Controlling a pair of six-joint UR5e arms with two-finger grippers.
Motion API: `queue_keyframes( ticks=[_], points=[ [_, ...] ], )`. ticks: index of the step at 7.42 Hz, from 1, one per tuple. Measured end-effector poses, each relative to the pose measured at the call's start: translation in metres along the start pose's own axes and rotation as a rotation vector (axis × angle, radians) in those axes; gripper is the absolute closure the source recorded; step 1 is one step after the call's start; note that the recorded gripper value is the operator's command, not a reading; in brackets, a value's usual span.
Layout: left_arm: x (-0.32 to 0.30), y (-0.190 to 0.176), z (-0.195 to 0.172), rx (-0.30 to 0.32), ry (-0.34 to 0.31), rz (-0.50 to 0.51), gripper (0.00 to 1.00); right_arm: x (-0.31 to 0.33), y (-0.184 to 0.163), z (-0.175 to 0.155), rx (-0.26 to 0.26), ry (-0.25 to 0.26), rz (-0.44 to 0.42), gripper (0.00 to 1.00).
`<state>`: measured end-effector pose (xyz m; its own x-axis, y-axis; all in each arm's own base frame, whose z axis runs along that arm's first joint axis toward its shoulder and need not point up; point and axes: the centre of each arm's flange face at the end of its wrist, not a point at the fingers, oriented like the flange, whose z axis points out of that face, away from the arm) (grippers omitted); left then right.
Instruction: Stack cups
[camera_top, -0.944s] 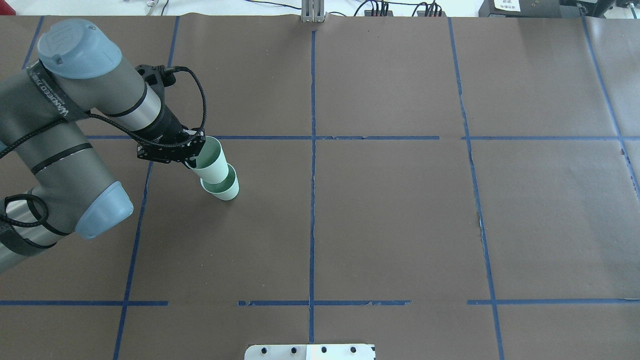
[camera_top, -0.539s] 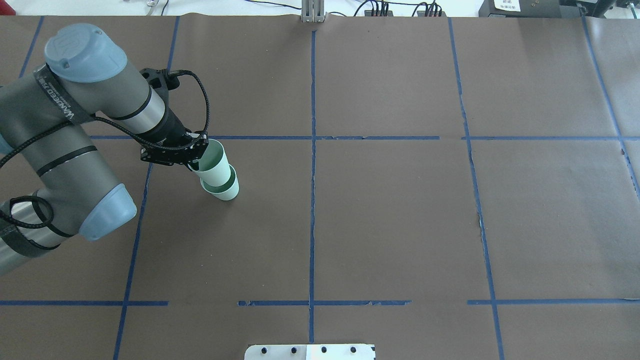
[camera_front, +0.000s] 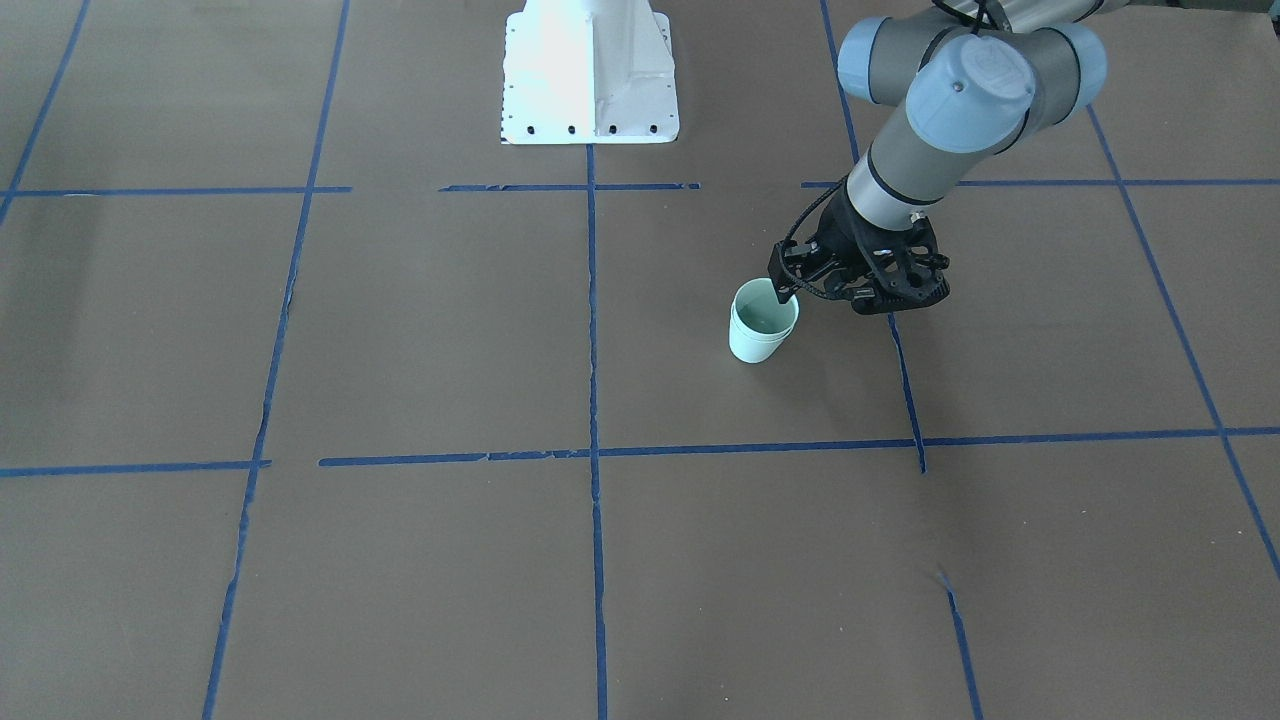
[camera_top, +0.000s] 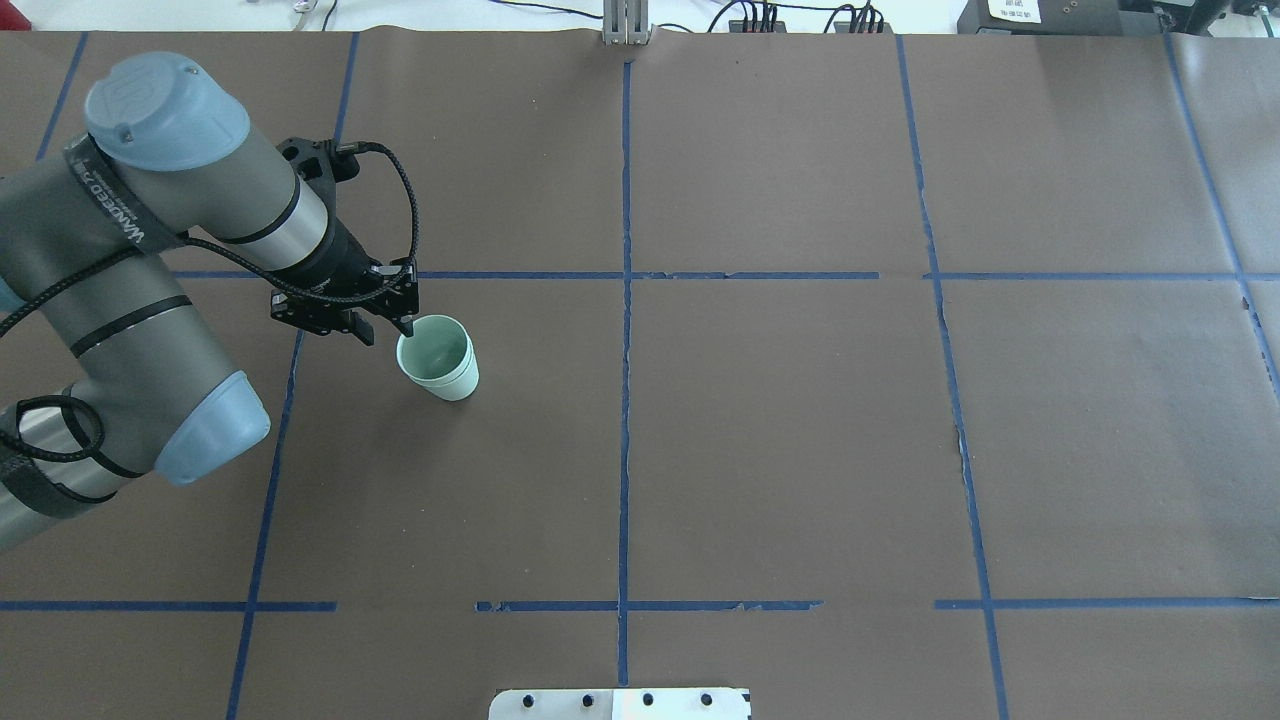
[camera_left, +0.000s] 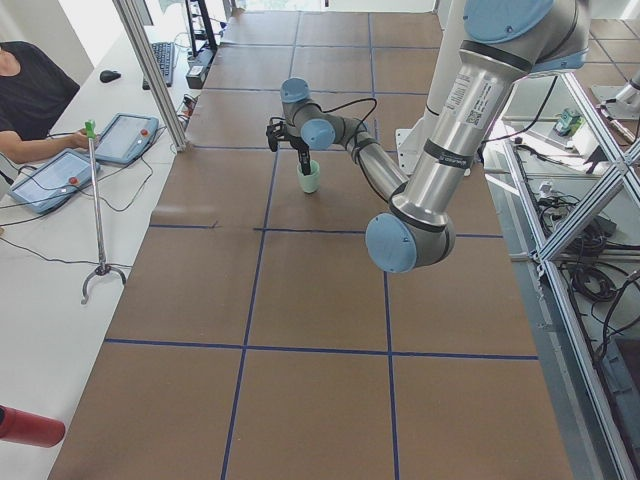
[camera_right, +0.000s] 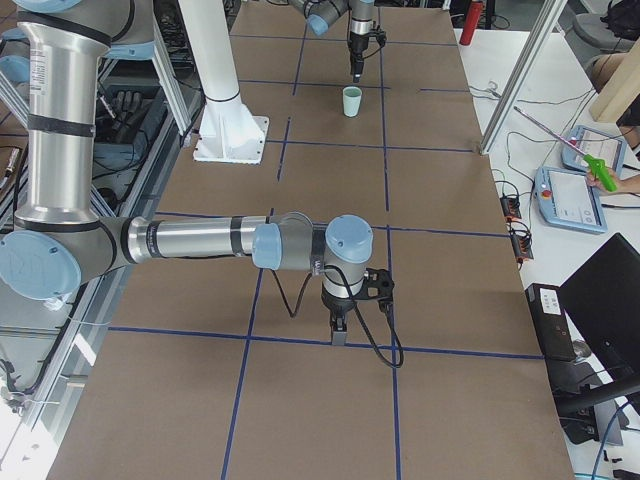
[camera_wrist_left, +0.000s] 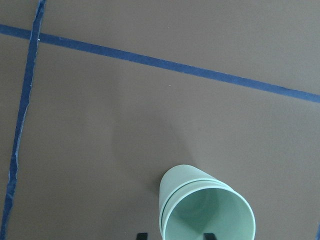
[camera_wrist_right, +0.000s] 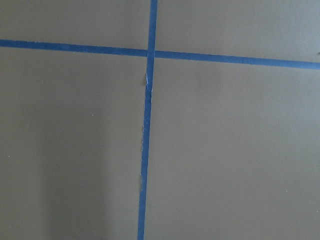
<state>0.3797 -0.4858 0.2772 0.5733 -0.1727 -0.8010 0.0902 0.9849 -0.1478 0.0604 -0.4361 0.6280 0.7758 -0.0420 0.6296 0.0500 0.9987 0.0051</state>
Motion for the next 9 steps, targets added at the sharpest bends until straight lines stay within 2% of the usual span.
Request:
queue_keyframes(
  ticks=[3, 5, 6, 7, 9],
  points=[
    [-0.033, -0.044, -0.061, 0.095, 0.007, 0.023, 0.00, 0.000, 0.000, 0.000, 0.000, 0.000, 0.000, 0.00],
    [-0.091, -0.075, -0.110, 0.156, -0.048, 0.089, 0.00, 0.000, 0.000, 0.000, 0.000, 0.000, 0.000, 0.00],
    [-0.133, -0.095, -0.139, 0.174, -0.101, 0.150, 0.00, 0.000, 0.000, 0.000, -0.001, 0.000, 0.000, 0.00],
    [-0.184, -0.114, -0.159, 0.160, -0.153, 0.231, 0.00, 0.000, 0.000, 0.000, -0.001, 0.000, 0.001, 0.00],
    [-0.307, -0.141, -0.178, 0.097, -0.205, 0.348, 0.00, 0.000, 0.000, 0.000, 0.000, 0.000, 0.000, 0.00]
  ],
)
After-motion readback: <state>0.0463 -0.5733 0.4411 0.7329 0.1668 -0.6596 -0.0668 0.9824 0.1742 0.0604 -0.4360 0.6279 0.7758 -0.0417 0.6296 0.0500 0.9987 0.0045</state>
